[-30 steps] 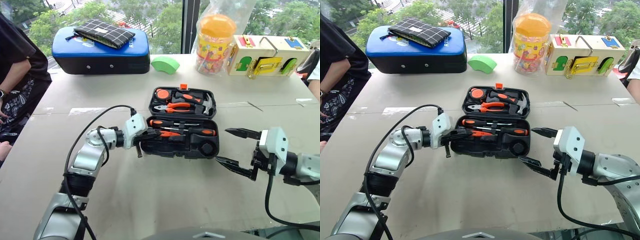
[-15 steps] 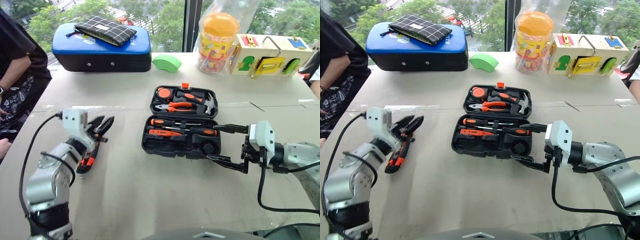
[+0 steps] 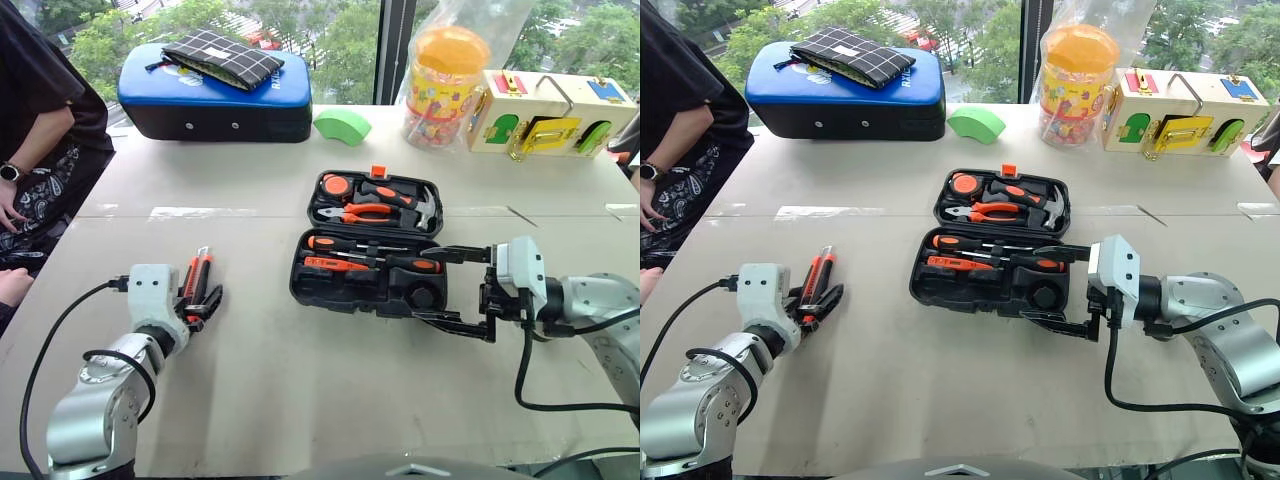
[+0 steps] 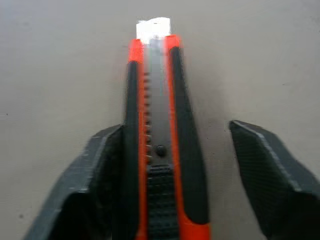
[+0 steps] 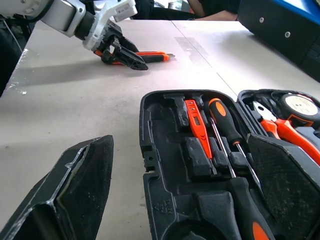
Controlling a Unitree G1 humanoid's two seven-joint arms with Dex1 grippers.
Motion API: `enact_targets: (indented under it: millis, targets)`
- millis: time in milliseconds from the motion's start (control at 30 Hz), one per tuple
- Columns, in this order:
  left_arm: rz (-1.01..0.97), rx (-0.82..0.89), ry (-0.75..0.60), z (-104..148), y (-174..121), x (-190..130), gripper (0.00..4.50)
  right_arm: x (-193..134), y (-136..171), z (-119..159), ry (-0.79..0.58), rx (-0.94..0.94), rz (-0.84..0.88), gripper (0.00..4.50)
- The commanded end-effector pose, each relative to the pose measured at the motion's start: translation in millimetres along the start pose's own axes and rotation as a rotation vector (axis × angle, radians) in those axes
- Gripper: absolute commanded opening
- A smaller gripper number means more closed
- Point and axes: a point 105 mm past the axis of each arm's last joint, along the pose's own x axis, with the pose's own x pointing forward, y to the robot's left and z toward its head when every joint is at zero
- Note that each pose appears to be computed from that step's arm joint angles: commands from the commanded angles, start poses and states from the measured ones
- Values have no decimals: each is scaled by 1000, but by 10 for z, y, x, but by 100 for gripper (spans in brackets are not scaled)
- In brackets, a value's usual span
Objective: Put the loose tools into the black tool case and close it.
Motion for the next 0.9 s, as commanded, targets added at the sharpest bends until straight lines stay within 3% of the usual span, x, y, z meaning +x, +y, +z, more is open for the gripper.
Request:
enact_targets:
  millis: [33,100,167,233,333,467,667,900]
  targets:
    - [-44,3,-43,35,-54,23,153,-47,39,125,-23,-44,1,435]
    - [-107,-1,-141,214,-131,24,154,-58,56,127,-22,-44,-2,435]
    - [-354,37,-280,567,-496,-18,154,-80,90,131,-23,-42,-7,435]
    - [-619,183,-317,723,-882,-89,154,-114,97,145,-25,-64,-37,435]
    - [-935,329,-276,736,-1255,-165,154,-180,104,129,-4,-53,-68,435]
    - [-1157,600,-199,678,-1497,-62,154,-320,114,97,35,-50,-132,435]
    - [-1308,906,-134,598,-1710,209,154,-443,184,94,68,-46,-226,435]
    - [-1426,974,-64,494,-1837,232,154,-477,286,73,89,-31,-293,435]
